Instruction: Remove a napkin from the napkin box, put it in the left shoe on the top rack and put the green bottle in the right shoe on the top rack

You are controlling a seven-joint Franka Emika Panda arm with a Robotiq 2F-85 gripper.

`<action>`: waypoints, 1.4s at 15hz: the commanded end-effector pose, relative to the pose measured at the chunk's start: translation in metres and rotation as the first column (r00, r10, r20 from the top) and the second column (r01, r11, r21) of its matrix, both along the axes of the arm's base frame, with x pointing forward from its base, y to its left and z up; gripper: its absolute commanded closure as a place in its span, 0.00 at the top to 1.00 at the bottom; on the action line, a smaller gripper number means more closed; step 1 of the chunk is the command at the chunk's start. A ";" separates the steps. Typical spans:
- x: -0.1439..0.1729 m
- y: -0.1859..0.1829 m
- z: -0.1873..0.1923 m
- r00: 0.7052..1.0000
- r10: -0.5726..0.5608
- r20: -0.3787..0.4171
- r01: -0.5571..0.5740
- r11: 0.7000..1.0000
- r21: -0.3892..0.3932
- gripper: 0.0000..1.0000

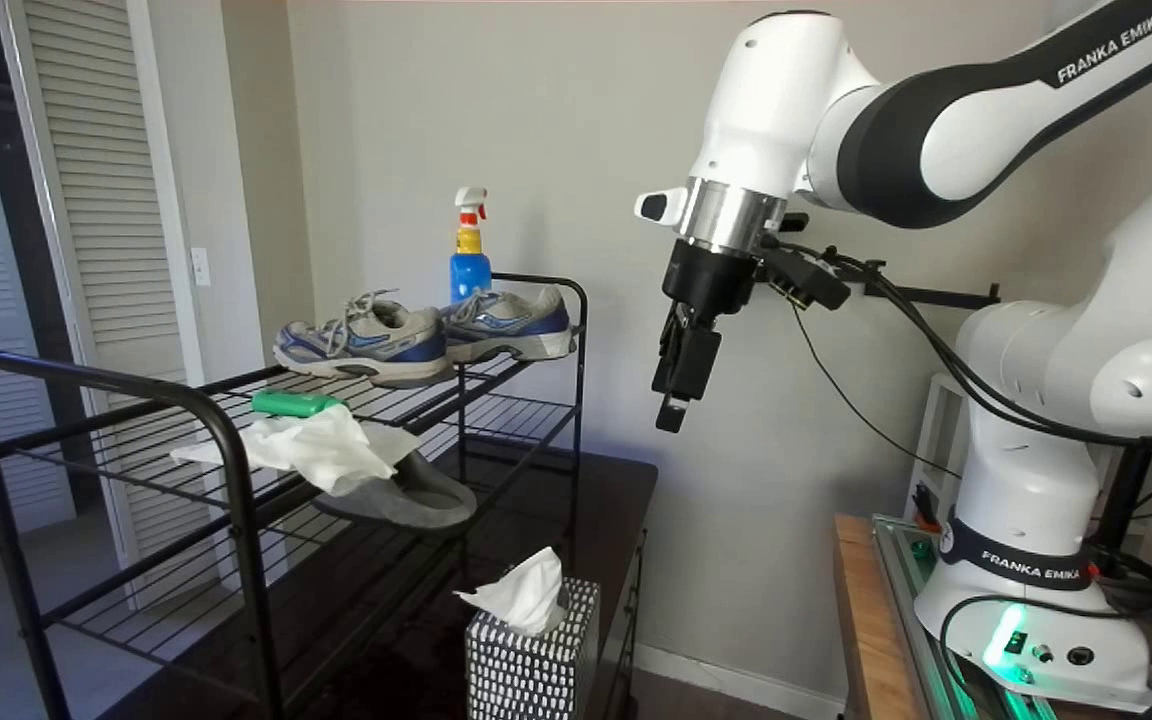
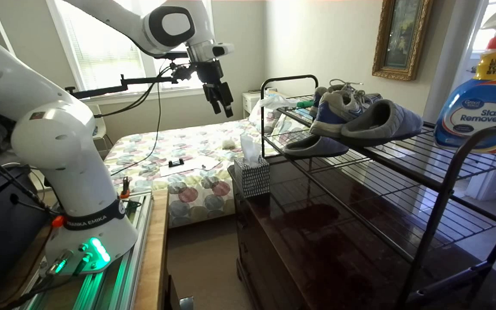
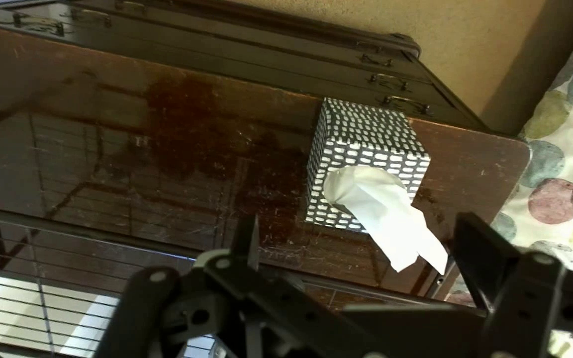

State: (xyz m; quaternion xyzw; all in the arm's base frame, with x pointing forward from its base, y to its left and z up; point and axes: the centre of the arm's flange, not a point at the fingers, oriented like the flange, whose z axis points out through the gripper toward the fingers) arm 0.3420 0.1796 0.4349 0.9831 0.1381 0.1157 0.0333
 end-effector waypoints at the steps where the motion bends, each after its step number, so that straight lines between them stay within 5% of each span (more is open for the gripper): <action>1: 0.027 0.032 -0.007 0.998 0.058 -0.036 -0.058 0.998 -0.003 1.00; 10: 0.029 0.097 -0.048 0.971 0.225 -0.078 -0.226 0.974 0.001 1.00; 21: 0.065 0.140 -0.116 0.969 0.243 -0.054 -0.248 0.958 -0.144 1.00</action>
